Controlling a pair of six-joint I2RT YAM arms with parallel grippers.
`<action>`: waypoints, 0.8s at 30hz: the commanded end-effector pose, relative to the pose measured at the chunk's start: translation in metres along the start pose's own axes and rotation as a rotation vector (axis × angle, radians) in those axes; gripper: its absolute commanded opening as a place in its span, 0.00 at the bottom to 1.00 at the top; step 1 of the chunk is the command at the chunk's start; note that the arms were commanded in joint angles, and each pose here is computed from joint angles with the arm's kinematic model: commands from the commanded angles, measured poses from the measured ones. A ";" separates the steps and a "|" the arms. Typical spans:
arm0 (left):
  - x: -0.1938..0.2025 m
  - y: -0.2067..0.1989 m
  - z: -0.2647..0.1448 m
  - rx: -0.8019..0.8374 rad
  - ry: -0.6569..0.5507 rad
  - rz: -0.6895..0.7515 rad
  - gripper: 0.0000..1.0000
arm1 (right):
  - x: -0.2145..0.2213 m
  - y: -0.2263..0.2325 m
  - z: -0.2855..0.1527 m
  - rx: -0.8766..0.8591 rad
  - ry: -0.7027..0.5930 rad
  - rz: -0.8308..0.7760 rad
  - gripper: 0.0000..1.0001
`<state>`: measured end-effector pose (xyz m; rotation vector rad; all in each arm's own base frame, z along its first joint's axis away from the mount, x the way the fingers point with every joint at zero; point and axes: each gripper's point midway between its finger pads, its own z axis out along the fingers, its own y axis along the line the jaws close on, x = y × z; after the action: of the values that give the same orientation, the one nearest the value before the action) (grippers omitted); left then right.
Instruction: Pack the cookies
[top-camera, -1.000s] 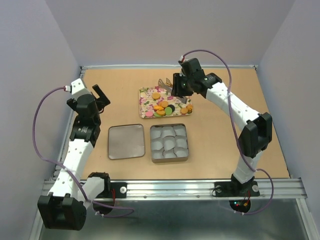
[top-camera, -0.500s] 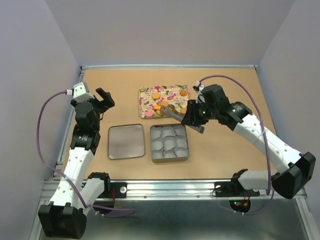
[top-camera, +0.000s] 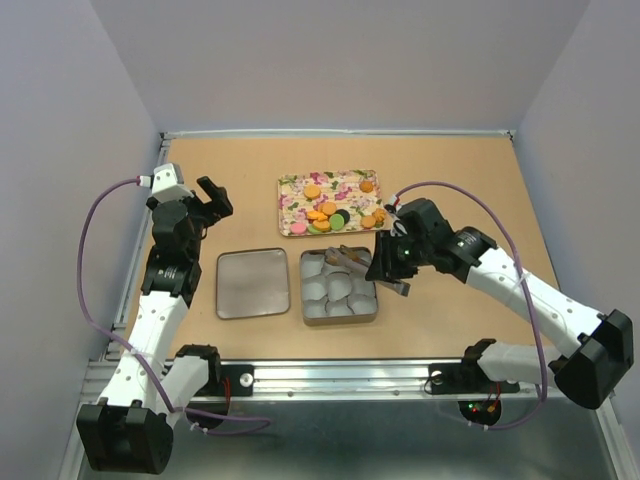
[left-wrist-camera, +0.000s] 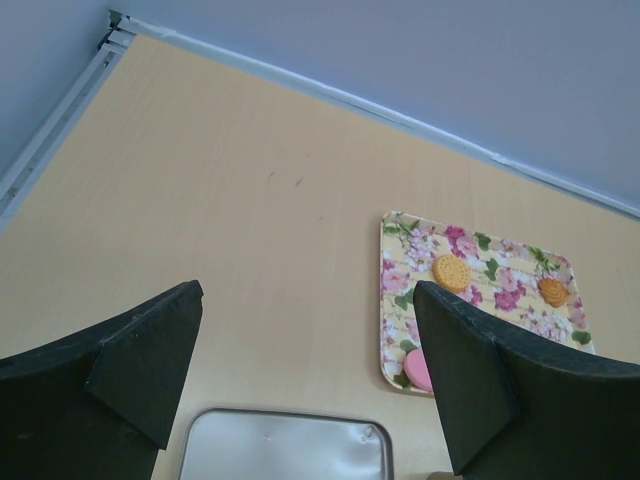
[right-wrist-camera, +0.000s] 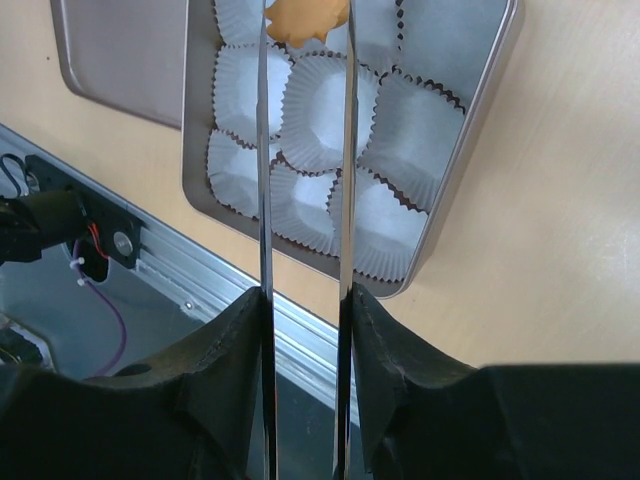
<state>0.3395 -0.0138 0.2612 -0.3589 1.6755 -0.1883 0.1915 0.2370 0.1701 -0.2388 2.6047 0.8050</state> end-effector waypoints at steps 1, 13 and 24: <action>-0.034 -0.013 -0.005 0.040 -0.083 0.004 0.98 | -0.006 0.011 -0.006 -0.045 -0.061 0.000 0.42; -0.033 -0.012 -0.005 0.038 -0.078 0.003 0.98 | -0.008 0.009 0.001 -0.012 -0.068 -0.012 0.43; -0.035 -0.013 -0.008 0.042 -0.085 0.002 0.97 | -0.013 0.004 0.010 0.037 -0.076 -0.004 0.57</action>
<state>0.3390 -0.0144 0.2606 -0.3562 1.6805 -0.1904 0.1936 0.2386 0.1597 -0.2137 2.6140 0.7412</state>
